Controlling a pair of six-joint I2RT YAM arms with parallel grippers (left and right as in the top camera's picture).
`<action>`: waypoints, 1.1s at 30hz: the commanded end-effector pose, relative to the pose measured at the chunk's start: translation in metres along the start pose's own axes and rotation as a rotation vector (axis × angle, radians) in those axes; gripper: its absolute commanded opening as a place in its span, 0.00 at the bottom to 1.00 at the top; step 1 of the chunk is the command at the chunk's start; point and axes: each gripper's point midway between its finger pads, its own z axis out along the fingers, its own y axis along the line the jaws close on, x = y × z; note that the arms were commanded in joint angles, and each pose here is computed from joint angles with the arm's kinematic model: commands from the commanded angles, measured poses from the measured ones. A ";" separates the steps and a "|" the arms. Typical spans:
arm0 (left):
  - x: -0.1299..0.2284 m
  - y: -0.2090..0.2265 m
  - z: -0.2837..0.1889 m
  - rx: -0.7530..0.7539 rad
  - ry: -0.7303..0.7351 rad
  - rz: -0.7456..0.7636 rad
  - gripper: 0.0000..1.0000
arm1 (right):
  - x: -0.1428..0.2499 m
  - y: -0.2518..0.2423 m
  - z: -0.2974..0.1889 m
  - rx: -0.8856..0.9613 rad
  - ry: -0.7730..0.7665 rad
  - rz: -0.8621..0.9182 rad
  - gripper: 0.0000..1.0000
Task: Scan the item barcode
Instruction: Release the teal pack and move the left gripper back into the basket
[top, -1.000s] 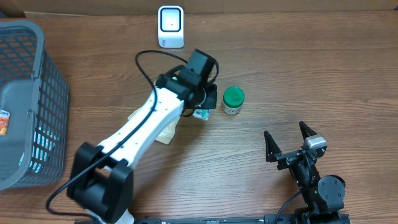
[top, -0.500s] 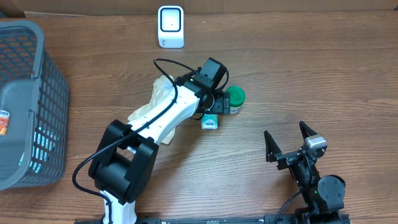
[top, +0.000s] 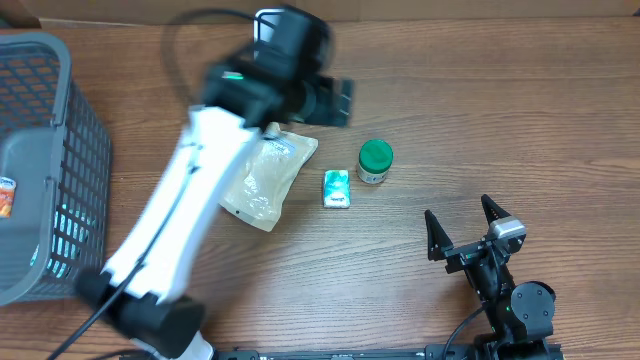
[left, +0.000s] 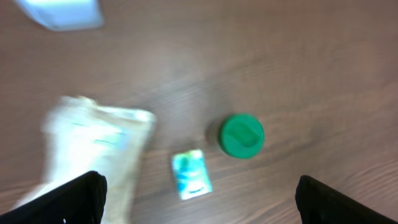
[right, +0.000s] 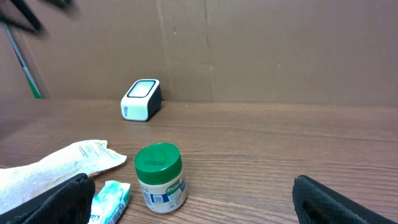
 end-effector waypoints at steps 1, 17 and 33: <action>-0.028 0.047 -0.066 -0.055 -0.130 -0.009 0.99 | 0.001 -0.001 0.000 0.005 -0.006 -0.002 1.00; 0.069 0.368 -0.208 -0.573 -0.267 -0.842 1.00 | 0.001 -0.001 0.000 0.005 -0.005 -0.002 1.00; 0.148 0.515 -0.100 -0.673 -0.078 -0.620 1.00 | 0.001 -0.001 0.000 0.005 -0.006 -0.002 1.00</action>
